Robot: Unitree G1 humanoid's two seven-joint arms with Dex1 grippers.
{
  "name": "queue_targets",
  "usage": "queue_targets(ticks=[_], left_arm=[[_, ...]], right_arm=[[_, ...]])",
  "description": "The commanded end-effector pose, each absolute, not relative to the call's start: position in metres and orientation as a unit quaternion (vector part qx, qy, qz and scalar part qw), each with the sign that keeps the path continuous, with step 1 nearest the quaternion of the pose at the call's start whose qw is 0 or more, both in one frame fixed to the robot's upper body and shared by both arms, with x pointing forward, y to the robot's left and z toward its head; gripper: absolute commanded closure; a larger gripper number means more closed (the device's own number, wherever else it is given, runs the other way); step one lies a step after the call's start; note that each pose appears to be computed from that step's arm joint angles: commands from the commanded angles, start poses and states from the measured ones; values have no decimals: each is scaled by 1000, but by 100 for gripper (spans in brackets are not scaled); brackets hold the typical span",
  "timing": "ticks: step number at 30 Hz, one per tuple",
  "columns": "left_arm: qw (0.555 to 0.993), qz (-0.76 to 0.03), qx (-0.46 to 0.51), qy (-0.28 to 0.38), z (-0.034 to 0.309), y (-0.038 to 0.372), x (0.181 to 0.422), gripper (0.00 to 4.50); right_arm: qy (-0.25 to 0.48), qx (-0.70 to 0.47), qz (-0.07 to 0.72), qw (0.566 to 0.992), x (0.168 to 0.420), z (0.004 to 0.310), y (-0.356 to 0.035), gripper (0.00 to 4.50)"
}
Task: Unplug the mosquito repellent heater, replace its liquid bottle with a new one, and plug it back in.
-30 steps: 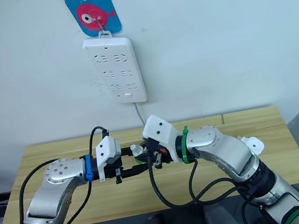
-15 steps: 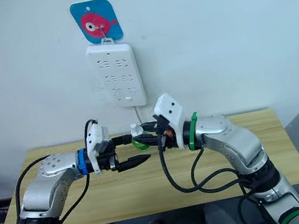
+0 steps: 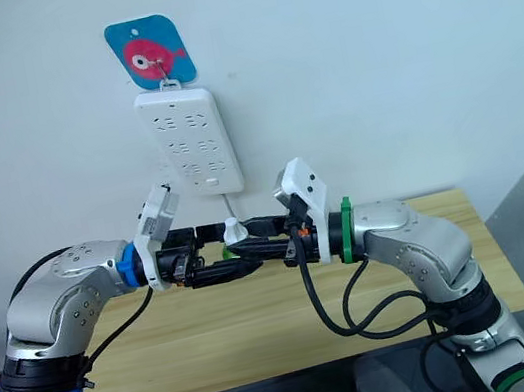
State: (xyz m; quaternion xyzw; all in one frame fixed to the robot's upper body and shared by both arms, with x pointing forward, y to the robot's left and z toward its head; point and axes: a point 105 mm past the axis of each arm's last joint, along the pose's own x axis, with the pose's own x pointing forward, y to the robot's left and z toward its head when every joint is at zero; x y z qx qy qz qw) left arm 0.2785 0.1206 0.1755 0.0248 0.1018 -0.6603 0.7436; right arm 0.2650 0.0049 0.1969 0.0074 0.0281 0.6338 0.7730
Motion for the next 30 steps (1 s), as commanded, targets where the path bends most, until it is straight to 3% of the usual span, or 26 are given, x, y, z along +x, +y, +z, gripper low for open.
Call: queue_targets(ticks=[1, 15, 18, 21, 28, 30], left_arm=[[734, -671, 55, 88, 181, 117, 276, 65], [722, -683, 64, 88, 177, 115, 272, 65], [728, -678, 61, 84, 178, 116, 275, 125], [732, -674, 59, 78, 180, 116, 277, 218], [736, -669, 67, 73, 175, 117, 278, 223], [741, -664, 69, 71, 172, 116, 279, 223]], right_arm=[[-3, 12, 647, 763, 258, 213, 5, 341], [-4, 15, 648, 762, 258, 216, 5, 341], [-4, 15, 649, 760, 258, 216, 6, 341], [-2, 10, 653, 757, 256, 214, 7, 341], [5, 9, 662, 749, 252, 212, 6, 341], [0, 8, 653, 757, 256, 213, 4, 265]])
